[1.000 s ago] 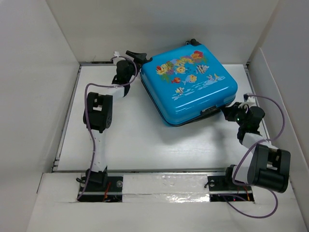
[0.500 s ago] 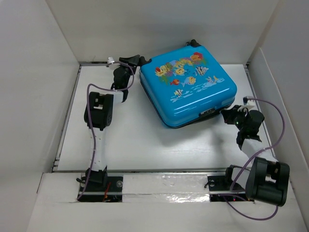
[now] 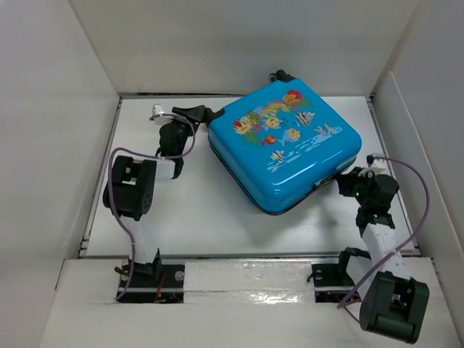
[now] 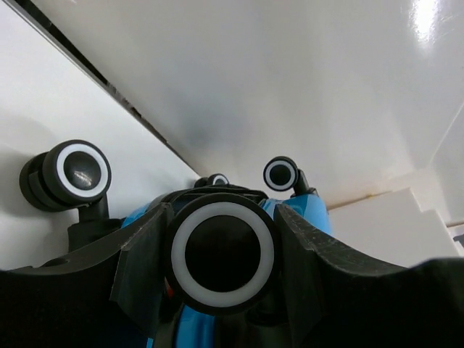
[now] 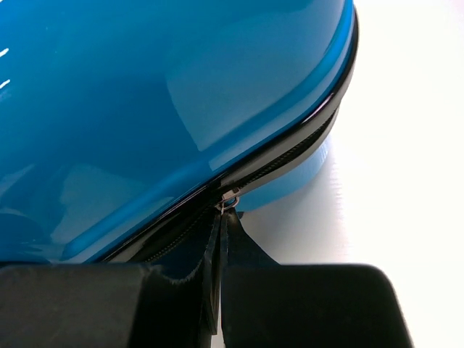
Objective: Pack the luggage
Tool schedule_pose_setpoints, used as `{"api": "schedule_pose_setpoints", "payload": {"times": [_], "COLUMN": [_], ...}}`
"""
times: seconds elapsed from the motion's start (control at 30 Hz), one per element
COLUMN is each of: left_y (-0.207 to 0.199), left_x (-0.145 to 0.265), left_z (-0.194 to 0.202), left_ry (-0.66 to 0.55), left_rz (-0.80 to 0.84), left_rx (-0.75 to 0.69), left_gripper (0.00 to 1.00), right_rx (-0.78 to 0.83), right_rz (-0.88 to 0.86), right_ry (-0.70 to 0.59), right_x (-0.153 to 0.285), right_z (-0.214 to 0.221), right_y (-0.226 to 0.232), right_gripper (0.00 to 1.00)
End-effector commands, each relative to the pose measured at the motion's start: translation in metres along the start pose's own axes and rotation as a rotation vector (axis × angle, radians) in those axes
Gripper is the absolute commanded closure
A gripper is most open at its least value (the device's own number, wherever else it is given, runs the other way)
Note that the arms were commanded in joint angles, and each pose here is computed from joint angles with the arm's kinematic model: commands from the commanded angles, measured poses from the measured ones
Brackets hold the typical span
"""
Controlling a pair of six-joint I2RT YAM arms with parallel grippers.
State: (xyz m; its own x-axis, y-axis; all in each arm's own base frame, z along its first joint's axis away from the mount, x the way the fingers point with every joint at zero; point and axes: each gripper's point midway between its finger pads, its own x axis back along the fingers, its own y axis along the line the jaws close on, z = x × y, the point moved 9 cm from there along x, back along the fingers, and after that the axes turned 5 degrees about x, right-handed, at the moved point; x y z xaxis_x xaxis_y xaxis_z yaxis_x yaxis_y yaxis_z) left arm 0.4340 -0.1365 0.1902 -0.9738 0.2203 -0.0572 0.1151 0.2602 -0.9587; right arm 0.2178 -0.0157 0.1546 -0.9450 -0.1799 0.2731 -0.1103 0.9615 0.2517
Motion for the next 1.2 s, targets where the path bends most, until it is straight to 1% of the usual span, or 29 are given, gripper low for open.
{"api": "schedule_pose_setpoints", "payload": {"times": [0.0, 0.03, 0.07, 0.1, 0.13, 0.17, 0.23, 0.27, 0.3, 0.37, 0.4, 0.47, 0.5, 0.57, 0.63, 0.67, 0.7, 0.77, 0.8, 0.87, 0.9, 1.0, 1.07, 1.17], "left_y": [-0.039, -0.037, -0.030, -0.032, -0.032, -0.028, -0.033, -0.029, -0.035, -0.035, -0.043, -0.034, -0.039, -0.032, -0.033, -0.032, -0.033, -0.041, -0.046, -0.065, -0.072, -0.105, -0.131, -0.163], "left_x": [0.016, 0.016, 0.014, 0.010, 0.008, 0.006, 0.000, -0.004, -0.009, -0.017, -0.025, -0.037, -0.043, -0.049, -0.052, -0.053, -0.054, -0.054, -0.053, -0.051, -0.050, -0.046, -0.044, -0.039], "left_z": [0.008, 0.008, 0.007, 0.007, 0.007, 0.009, 0.008, 0.010, 0.009, 0.010, 0.007, 0.009, 0.008, 0.010, 0.010, 0.011, 0.010, 0.007, 0.006, 0.001, -0.001, -0.006, -0.009, -0.011], "left_ry": [0.132, 0.140, 0.161, 0.172, 0.181, 0.200, 0.197, 0.217, 0.217, 0.212, 0.202, 0.199, 0.189, 0.186, 0.183, 0.176, 0.170, 0.156, 0.152, 0.142, 0.141, 0.133, 0.132, 0.133], "left_rz": [0.144, 0.139, 0.101, 0.091, 0.083, 0.060, 0.069, 0.054, 0.076, 0.091, 0.116, 0.100, 0.121, 0.151, 0.179, 0.194, 0.206, 0.257, 0.277, 0.336, 0.350, 0.407, 0.454, 0.524], "left_rx": [-0.038, -0.039, -0.040, -0.039, -0.044, -0.048, -0.041, -0.018, -0.008, 0.018, 0.020, 0.040, 0.060, 0.081, 0.112, 0.123, 0.126, 0.122, 0.118, 0.096, 0.086, 0.039, 0.014, 0.006], "left_gripper": [0.49, 0.37, 0.29, 0.21, 0.18, 0.16, 0.12, 0.12, 0.11, 0.12, 0.12, 0.13, 0.14, 0.18, 0.26, 0.33, 0.44, 0.59, 0.69, 0.75, 0.83, 0.88, 0.90, 0.94], "right_rx": [0.059, 0.056, 0.052, 0.049, 0.047, 0.051, 0.059, 0.065, 0.063, 0.065, 0.065, 0.066, 0.069, 0.068, 0.070, 0.072, 0.070, 0.070, 0.070, 0.070, 0.071, 0.074, 0.075, 0.074], "right_rz": [-0.191, -0.202, -0.207, -0.208, -0.210, -0.210, -0.206, -0.218, -0.218, -0.228, -0.225, -0.230, -0.232, -0.224, -0.231, -0.232, -0.231, -0.236, -0.236, -0.236, -0.235, -0.237, -0.242, -0.243], "right_ry": [-0.053, -0.053, -0.054, -0.059, -0.064, -0.070, -0.070, -0.070, -0.068, -0.057, -0.056, -0.053, -0.056, -0.054, -0.052, -0.054, -0.051, -0.049, -0.049, -0.054, -0.057, -0.067, -0.070, -0.066], "right_x": [-0.005, -0.006, -0.006, -0.006, -0.006, -0.005, -0.004, -0.004, -0.004, -0.005, -0.006, -0.006, -0.006, -0.006, -0.006, -0.006, -0.007, -0.007, -0.007, -0.006, -0.005, -0.003, -0.001, -0.001], "right_z": [-0.018, -0.015, -0.013, -0.013, -0.013, -0.016, -0.018, -0.019, -0.018, -0.016, -0.016, -0.015, -0.016, -0.016, -0.016, -0.016, -0.016, -0.016, -0.016, -0.016, -0.017, -0.020, -0.021, -0.020], "right_y": [0.017, 0.017, 0.017, 0.018, 0.018, 0.019, 0.019, 0.022, 0.021, 0.023, 0.023, 0.025, 0.025, 0.024, 0.026, 0.026, 0.026, 0.026, 0.026, 0.027, 0.027, 0.029, 0.030, 0.030], "right_gripper": [1.00, 1.00, 1.00, 1.00, 1.00, 1.00, 1.00, 1.00, 1.00, 1.00, 1.00, 1.00, 1.00, 1.00, 1.00, 1.00, 1.00, 1.00, 1.00, 1.00, 1.00, 1.00, 1.00, 1.00]}}
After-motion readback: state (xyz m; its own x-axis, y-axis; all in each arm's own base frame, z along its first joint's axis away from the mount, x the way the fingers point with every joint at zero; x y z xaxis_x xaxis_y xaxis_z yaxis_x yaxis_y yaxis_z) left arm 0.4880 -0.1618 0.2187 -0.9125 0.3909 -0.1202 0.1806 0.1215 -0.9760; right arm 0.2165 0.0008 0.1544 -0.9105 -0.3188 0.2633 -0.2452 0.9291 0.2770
